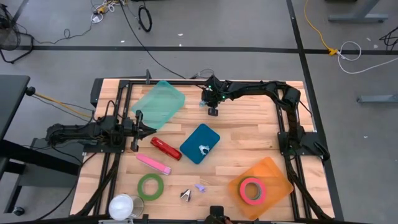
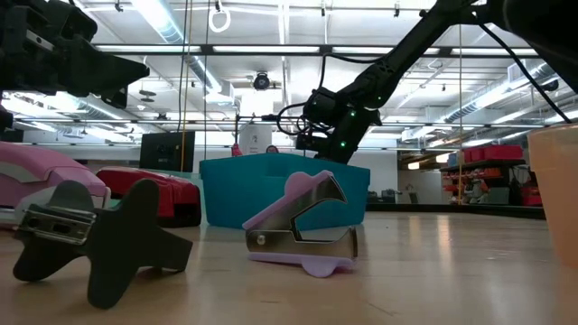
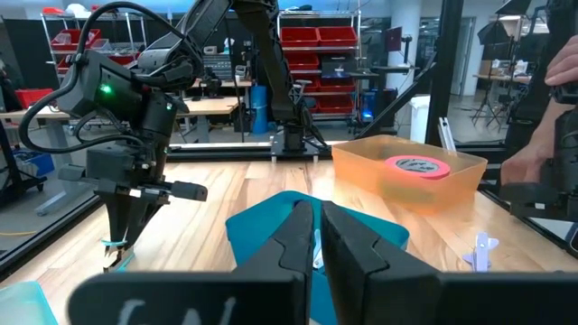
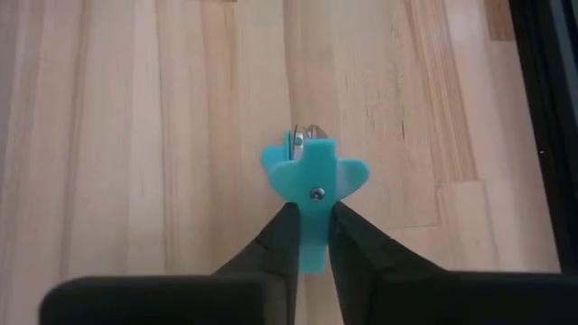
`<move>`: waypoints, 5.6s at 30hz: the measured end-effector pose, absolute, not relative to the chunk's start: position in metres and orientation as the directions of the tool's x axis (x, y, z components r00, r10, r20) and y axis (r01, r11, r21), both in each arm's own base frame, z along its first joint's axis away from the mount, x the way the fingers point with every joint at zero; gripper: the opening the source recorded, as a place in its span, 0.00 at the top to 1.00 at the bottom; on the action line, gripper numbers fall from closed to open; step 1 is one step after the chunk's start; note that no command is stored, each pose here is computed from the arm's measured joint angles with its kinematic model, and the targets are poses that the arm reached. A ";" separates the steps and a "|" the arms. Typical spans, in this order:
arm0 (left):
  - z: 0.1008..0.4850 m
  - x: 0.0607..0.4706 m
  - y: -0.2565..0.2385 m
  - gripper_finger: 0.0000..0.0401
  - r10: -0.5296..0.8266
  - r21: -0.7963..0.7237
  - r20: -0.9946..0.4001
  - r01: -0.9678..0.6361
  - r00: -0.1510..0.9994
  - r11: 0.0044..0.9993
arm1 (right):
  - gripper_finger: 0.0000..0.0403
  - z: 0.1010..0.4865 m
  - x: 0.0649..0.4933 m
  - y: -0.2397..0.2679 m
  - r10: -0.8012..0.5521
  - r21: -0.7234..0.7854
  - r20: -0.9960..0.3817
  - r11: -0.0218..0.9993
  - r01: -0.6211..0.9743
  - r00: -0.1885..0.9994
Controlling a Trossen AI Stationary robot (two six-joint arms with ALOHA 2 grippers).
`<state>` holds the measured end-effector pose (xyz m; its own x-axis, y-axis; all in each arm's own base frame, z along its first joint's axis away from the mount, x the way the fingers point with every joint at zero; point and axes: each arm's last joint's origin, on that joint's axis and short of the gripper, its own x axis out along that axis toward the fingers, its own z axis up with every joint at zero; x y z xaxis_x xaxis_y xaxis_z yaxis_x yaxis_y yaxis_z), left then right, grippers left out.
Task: Pick and place Stapler, Stapler remover, tape
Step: Put the light blue staple remover into the blue bin, then put the red stapler into the green bin
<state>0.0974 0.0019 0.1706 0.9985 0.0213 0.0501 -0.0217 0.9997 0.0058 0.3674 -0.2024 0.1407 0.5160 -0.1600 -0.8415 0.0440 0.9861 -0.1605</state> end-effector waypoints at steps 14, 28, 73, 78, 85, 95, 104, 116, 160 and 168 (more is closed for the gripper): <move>0.171 0.097 0.002 0.93 0.021 0.006 0.050 -0.022 0.999 1.000 | 0.89 0.144 0.367 -0.202 -0.168 -0.168 -0.838 0.985 0.048 0.518; 0.171 0.097 0.002 0.93 0.021 0.006 0.050 -0.022 0.999 1.000 | 0.89 0.200 0.360 -0.198 -0.262 -0.247 -0.744 0.963 0.112 0.614; 0.171 0.097 0.002 0.93 0.021 0.006 0.051 -0.022 0.998 1.000 | 0.89 0.218 0.381 -0.113 0.205 0.034 -0.698 0.967 -0.254 0.686; 0.171 0.097 0.002 0.93 0.022 0.006 0.050 -0.022 0.999 1.000 | 0.89 0.216 0.382 -0.089 0.334 0.112 -0.703 0.924 -0.365 0.628; 0.171 0.097 0.002 0.93 0.021 0.006 0.050 -0.022 0.999 1.000 | 0.89 0.214 0.385 -0.057 0.435 0.127 -0.696 0.858 -0.498 0.571; 0.171 0.097 0.002 0.93 0.021 0.006 0.051 -0.022 0.998 1.000 | 0.89 0.212 0.388 -0.044 0.279 -0.002 -0.769 0.898 -0.440 0.575; 0.171 0.097 0.002 0.93 0.021 0.006 0.050 -0.022 0.999 1.000 | 0.89 0.212 0.389 -0.040 0.275 -0.009 -0.773 0.896 -0.444 0.572; 0.171 0.097 0.002 0.93 0.021 0.006 0.051 -0.022 0.998 1.000 | 0.64 0.199 0.383 -0.037 0.277 0.088 -0.792 0.934 -0.346 0.544; 0.171 0.097 0.002 0.93 0.021 0.006 0.050 -0.022 0.999 1.000 | 0.61 0.265 0.373 -0.062 0.193 -0.010 -0.574 0.970 -0.243 0.796; 0.171 0.097 0.002 0.93 0.021 0.006 0.051 -0.021 0.999 1.000 | 0.61 0.275 0.366 -0.078 0.154 0.018 -0.550 0.985 -0.172 0.821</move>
